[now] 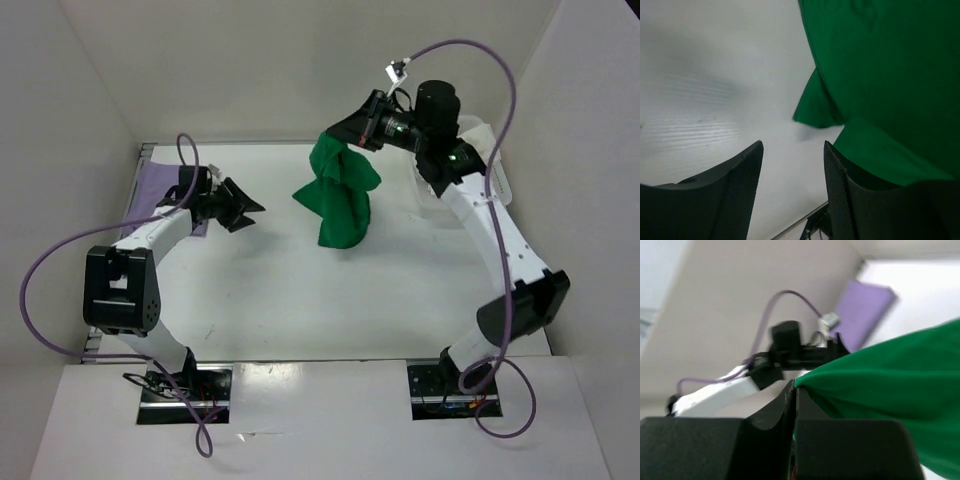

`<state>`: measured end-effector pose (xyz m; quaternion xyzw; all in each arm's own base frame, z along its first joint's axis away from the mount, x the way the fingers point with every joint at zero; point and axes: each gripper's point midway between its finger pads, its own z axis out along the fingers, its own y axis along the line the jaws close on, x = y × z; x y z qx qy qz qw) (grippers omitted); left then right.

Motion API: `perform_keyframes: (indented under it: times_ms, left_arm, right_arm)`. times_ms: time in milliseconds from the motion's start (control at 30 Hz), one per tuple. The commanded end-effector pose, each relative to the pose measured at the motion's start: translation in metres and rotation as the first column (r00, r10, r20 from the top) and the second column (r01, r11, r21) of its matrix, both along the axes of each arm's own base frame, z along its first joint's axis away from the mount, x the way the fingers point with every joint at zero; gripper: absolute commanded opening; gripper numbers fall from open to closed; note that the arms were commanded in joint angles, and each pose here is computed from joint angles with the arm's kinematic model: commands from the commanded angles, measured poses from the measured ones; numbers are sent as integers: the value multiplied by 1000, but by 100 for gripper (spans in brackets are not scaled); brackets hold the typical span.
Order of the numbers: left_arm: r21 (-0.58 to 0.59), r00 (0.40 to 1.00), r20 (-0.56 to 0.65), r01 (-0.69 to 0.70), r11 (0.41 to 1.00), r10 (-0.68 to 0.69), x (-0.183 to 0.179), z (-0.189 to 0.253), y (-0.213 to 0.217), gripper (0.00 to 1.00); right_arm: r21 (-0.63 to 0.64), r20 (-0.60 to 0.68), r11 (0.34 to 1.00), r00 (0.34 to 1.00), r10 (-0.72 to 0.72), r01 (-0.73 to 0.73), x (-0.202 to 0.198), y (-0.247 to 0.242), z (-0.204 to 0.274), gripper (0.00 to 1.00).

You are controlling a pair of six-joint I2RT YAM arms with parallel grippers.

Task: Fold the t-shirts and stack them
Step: Move the tshirt to the center of the board

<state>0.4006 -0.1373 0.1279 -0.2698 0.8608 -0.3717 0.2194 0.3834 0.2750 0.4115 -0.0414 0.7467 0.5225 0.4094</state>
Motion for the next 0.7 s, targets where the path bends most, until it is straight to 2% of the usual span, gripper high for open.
perform_keyframes:
  times_ms: [0, 33, 67, 100, 167, 200, 300, 367, 467, 600, 633, 667]
  left_arm:
    - [-21, 995, 81, -51, 998, 52, 12, 33, 21, 59]
    - [-21, 994, 82, -75, 997, 76, 10, 36, 31, 61]
    - [-21, 994, 67, -87, 996, 89, 6, 33, 36, 61]
    - [-13, 993, 69, -91, 996, 92, 3, 31, 40, 62]
    - [-4, 994, 16, -104, 995, 104, -12, 14, 51, 62]
    - [3, 994, 9, -107, 994, 107, -17, 11, 54, 64]
    - [38, 993, -59, -101, 994, 103, -41, -11, 63, 67]
    - [85, 990, -101, -90, 992, 99, -55, -23, 67, 67]
    - [171, 983, -115, -121, 978, 141, -67, -31, 82, 67]
    - [199, 975, -154, -130, 971, 162, -83, -38, 85, 64]
    - [205, 970, -169, -141, 969, 177, -89, -39, 86, 63]
    - [209, 962, -194, -151, 966, 192, -98, -44, 86, 61]
  right_arm:
    - [34, 163, 996, 983, 80, -86, -55, -4, 53, 1]
    - [24, 131, 996, 988, 81, -85, -60, -6, 38, 1]
    - [20, 150, 995, 985, 89, -94, -71, -12, 33, 1]
    - [-17, 13, 994, 994, 110, -110, -73, -11, -32, 1]
    - [-40, -113, 988, 983, 142, -148, -89, -13, -92, 1]
    - [-66, -232, 986, 963, 135, -154, -105, -19, -148, 1]
    - [-157, -384, 984, 923, 20, -86, -123, -39, -228, 1]
    - [-213, -421, 976, 905, -56, -39, -123, -48, -252, 2]
    - [-288, -519, 956, 848, -104, -58, -131, -57, -283, 6]
    - [-326, -553, 944, 821, -144, -53, -136, -63, -297, 9]
    - [-325, -552, 944, 821, -144, -53, -138, -64, -295, 11]
    - [-335, -557, 941, 816, -155, -50, -139, -66, -300, 19]
